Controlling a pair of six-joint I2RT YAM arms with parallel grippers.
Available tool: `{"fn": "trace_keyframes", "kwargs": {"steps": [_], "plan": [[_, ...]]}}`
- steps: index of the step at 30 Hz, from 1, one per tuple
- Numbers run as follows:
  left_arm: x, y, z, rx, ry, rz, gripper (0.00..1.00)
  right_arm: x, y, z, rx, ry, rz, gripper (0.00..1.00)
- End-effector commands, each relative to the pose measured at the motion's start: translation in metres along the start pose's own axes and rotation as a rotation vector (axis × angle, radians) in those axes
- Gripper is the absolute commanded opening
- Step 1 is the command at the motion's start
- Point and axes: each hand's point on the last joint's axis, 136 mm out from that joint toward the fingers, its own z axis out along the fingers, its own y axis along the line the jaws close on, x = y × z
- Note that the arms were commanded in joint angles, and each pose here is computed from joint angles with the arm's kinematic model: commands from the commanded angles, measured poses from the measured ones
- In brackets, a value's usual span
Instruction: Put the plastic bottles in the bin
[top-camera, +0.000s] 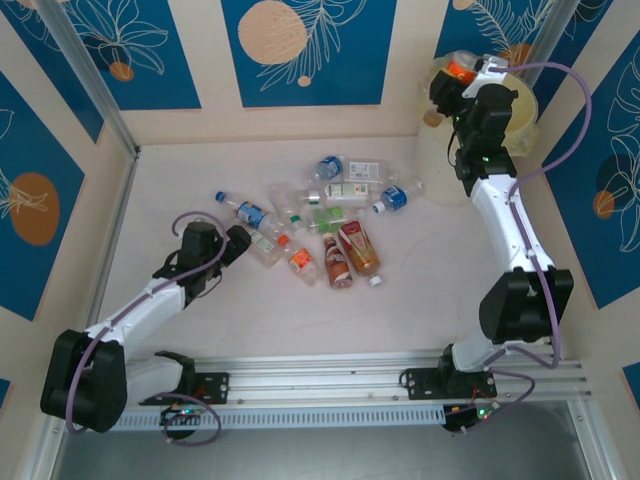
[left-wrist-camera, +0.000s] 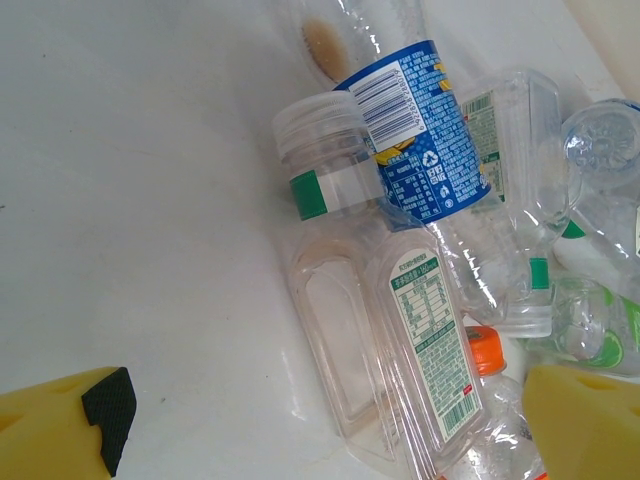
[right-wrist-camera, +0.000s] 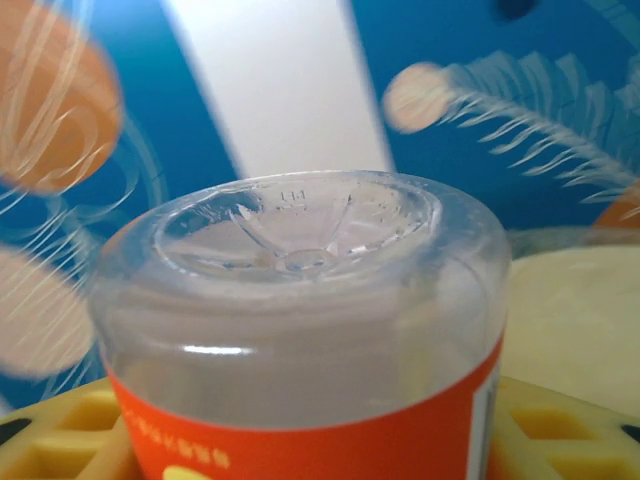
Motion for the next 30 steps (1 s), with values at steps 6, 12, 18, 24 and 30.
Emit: {"fn": "trace_keyframes", "kwargs": {"steps": [6,12,18,24,30], "plan": [[0.0,0.009,-0.005,0.005,-0.018,-0.052,1.0,-0.057,-0.059,0.003,0.251,-0.301,0.02,0.13],[-0.001,0.004,-0.004,0.016,-0.011,-0.046,1.0,-0.031,-0.061,0.021,0.272,-0.32,-0.288,0.13],[0.004,0.006,0.002,0.014,0.014,-0.065,1.0,-0.003,-0.052,0.041,0.269,-0.251,-0.522,0.16],[0.007,0.004,0.005,0.017,0.033,-0.061,1.0,0.015,-0.087,0.054,0.369,-0.144,-0.481,0.18],[0.007,0.006,0.006,0.004,0.035,-0.059,1.0,0.019,-0.142,0.064,0.472,-0.003,-0.356,0.21]]}}
